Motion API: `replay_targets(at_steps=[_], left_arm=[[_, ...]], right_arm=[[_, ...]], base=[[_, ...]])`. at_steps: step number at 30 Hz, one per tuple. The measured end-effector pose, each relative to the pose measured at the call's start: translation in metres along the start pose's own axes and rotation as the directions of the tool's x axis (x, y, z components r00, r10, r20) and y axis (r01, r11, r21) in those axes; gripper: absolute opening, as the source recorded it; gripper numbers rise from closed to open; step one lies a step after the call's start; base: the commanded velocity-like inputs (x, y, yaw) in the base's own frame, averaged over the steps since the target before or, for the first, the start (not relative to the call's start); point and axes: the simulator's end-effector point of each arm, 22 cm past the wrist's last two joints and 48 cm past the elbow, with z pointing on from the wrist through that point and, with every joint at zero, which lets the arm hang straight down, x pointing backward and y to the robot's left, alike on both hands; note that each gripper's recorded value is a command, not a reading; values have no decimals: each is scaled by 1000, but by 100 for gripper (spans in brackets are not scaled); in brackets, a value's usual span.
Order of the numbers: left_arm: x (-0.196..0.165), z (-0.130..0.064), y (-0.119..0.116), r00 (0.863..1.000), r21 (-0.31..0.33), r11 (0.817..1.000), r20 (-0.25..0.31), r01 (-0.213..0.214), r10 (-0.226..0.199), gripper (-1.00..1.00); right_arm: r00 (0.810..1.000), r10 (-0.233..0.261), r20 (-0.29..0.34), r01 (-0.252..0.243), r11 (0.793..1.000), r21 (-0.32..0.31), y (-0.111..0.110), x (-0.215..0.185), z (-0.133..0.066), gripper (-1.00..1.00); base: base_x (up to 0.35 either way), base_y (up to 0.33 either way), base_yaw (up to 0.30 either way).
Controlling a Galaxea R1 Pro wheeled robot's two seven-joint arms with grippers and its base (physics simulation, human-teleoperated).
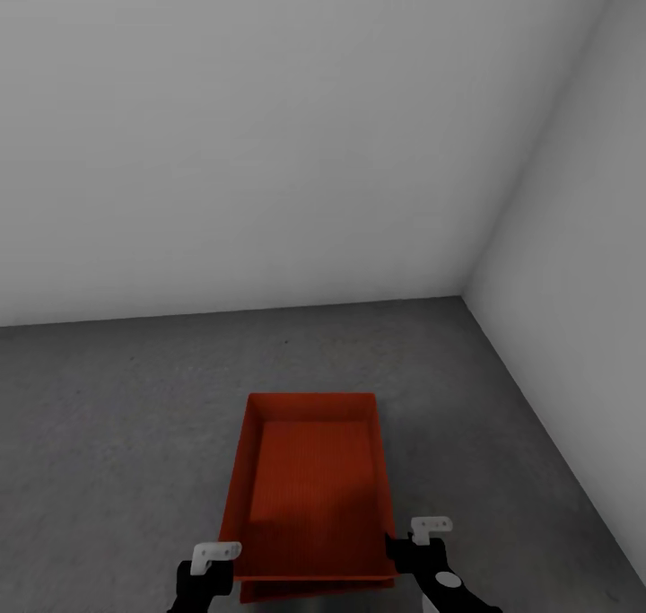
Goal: Move the two storage containers from the living room to the garage. In the garage, place one container on the floor and stack the other container on top of it (either order is fine).
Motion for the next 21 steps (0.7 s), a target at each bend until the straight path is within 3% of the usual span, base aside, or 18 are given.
replay_targets(at_steps=[13, 14, 18, 19, 21], left_arm=[[-1, 0, -1, 1000, 1, 1000, 0, 1, -1, -100], [-1, 0, -1, 1000, 1, 1000, 0, 1, -1, 100], [3, 0, 6, 999, -25, 999, -15, 28, -28, 100], [3, 0, 5, 1000, -21, 999, -15, 25, -25, 100], [3, 0, 7, 999, -27, 999, -15, 29, -30, 100]], right_arm=[[1000, -1, 0, 1, 1000, 1, -1, 0, 0, -100], [1000, -1, 0, 1, 1000, 1, -1, 0, 0, -100], [1000, 1, -4, -1, 1000, 19, -13, 2, 0, -100], [1000, -1, -4, 1, 1000, 17, -12, 2, 0, 100], [1000, 3, -3, -3, 1000, 20, -13, 2, 0, 100]], base=[[0, 0, 0], [0, 0, 0], [0, 0, 0], [0, 0, 0], [0, 0, 0]])
